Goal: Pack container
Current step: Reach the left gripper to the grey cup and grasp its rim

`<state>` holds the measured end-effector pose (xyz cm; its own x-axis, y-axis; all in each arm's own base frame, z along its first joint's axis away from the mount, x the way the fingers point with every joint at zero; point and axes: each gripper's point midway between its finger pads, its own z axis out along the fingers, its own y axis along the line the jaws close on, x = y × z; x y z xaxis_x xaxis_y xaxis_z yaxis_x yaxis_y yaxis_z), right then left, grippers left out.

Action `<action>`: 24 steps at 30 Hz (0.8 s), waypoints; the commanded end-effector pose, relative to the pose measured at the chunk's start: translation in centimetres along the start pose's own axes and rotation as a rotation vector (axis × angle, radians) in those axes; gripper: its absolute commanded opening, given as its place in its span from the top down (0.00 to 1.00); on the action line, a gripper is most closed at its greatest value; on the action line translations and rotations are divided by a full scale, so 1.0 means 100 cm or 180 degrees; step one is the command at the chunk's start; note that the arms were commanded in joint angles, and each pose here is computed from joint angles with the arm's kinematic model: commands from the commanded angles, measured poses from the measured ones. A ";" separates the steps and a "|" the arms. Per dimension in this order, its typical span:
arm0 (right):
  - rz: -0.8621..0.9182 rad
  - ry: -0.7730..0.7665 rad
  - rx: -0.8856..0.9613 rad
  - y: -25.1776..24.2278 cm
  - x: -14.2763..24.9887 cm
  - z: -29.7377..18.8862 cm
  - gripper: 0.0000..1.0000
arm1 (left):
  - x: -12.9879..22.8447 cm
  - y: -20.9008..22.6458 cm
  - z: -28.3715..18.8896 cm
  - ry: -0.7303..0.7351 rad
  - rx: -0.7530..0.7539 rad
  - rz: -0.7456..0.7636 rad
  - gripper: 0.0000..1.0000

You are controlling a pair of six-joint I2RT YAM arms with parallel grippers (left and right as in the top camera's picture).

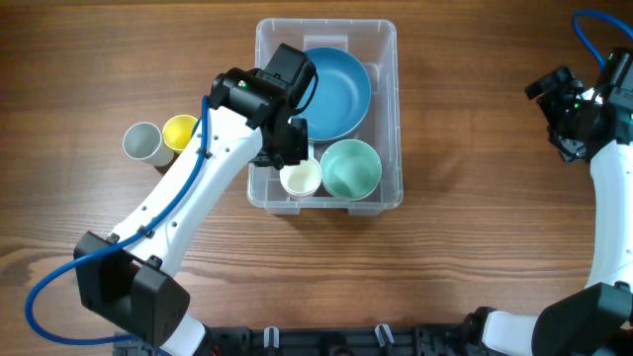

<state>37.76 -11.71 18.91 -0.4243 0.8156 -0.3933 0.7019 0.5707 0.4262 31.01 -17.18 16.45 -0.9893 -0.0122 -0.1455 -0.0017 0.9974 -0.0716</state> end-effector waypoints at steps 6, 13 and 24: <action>0.0032 0.0023 -0.0020 0.002 0.000 0.001 0.00 | -0.050 0.101 -0.087 -0.0906 -0.0140 -0.0889 0.36; 0.0031 0.0023 -0.0020 0.002 0.000 0.001 0.00 | -0.046 0.259 -0.062 -0.0621 -0.0399 -0.2337 0.36; 0.0030 0.0022 -0.0020 0.002 0.000 0.001 0.00 | -0.054 0.286 0.063 0.0223 0.0012 -0.2391 0.50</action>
<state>37.76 -11.71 18.91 -0.4243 0.8156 -0.3933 0.7019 0.5707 0.4262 36.95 11.43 10.63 -0.7079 -0.7056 -0.0322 -0.6983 0.7060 -0.1177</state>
